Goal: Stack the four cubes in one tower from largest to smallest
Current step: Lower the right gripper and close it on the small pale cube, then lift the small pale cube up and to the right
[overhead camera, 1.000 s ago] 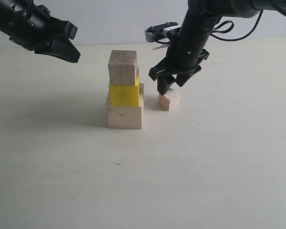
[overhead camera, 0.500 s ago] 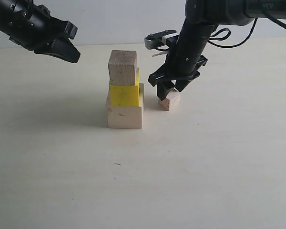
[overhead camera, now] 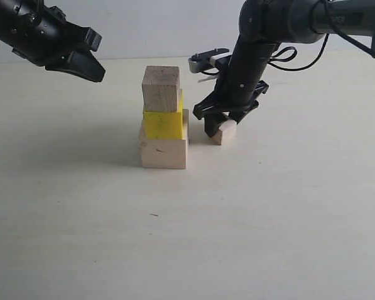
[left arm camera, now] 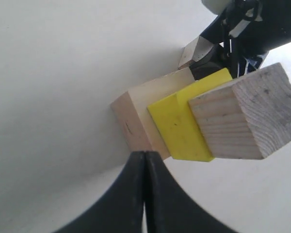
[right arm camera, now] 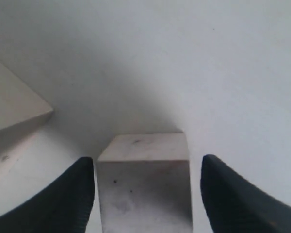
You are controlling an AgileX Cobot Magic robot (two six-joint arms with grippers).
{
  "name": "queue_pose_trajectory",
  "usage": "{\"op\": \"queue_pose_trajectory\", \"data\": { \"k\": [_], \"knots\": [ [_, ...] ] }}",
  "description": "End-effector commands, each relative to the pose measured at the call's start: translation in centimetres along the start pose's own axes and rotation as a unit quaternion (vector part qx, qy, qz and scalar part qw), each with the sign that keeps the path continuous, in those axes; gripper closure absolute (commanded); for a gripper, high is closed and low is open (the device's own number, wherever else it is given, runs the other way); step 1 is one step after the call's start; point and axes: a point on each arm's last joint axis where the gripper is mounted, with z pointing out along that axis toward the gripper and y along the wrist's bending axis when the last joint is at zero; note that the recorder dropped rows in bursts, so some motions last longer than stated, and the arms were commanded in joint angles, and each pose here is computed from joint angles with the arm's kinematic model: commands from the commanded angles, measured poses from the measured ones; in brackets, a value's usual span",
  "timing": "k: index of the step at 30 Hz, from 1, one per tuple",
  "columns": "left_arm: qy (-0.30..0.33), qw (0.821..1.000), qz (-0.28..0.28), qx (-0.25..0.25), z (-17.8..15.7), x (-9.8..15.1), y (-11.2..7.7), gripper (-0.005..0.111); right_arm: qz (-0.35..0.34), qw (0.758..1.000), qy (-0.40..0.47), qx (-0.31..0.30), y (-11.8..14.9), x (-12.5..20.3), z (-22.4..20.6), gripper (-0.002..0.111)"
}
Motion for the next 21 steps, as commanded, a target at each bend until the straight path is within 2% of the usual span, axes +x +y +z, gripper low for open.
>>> {"op": "queue_pose_trajectory", "data": {
  "k": [1,9,12,21],
  "knots": [
    [-0.008,1.0,0.001,0.0,-0.39,-0.06,-0.14,0.107,0.0,1.0,-0.005,0.0,-0.01,-0.41,0.11,0.047],
    [-0.008,1.0,0.001,0.0,-0.39,-0.06,-0.14,0.107,-0.004,1.0,-0.002,0.006,-0.13,-0.36,0.19,0.05],
    [-0.008,1.0,0.001,0.0,-0.39,-0.06,-0.14,0.107,-0.007,1.0,0.005,0.009,-0.19,-0.22,0.19,0.057],
    [-0.006,1.0,0.001,0.001,-0.39,-0.03,-0.16,0.107,-0.014,0.999,0.04,0.011,-0.22,0.41,0.16,0.098]
  ]
}}
